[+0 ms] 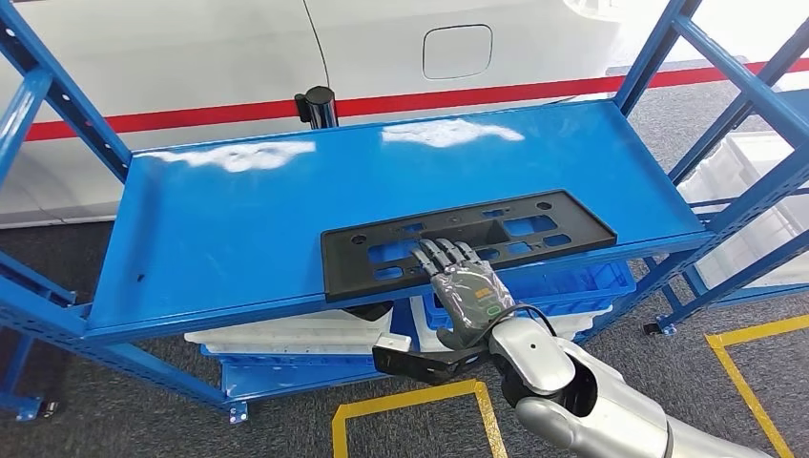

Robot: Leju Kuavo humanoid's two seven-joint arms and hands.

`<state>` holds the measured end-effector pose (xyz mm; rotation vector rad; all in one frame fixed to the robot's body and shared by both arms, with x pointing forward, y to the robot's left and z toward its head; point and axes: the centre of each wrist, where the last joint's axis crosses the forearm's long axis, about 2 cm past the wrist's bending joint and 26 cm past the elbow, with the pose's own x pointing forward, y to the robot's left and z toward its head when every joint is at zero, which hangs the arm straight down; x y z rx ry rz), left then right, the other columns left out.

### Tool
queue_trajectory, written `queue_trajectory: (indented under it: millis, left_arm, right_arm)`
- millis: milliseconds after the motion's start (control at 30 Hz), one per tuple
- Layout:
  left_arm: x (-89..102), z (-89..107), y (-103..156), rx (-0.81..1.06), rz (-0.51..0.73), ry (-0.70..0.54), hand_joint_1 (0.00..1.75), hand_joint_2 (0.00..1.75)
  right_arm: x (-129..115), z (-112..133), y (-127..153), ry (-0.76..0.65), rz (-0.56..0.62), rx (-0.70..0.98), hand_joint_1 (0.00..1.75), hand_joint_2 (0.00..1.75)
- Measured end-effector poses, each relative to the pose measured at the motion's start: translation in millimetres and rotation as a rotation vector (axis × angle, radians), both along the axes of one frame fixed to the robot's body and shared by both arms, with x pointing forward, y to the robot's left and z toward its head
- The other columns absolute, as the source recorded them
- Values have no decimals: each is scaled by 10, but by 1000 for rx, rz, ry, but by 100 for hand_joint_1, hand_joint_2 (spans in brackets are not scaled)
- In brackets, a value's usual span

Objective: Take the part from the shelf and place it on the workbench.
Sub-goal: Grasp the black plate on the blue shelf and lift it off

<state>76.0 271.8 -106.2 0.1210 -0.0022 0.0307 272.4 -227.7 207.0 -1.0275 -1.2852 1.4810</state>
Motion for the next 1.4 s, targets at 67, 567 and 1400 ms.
queue_trajectory:
  millis: [67,567,1400]
  left_arm:
    - [0,0,0,0,0,0,0,0]
    - [0,0,0,0,0,0,0,0]
    - [-4,-1,1,3,12,2,0,0]
  right_arm:
    - [0,0,1,0,0,0,0,175]
    - [-16,-13,26,3,13,-6,0,175]
    - [-24,-35,3,38,-64,-38,0,175]
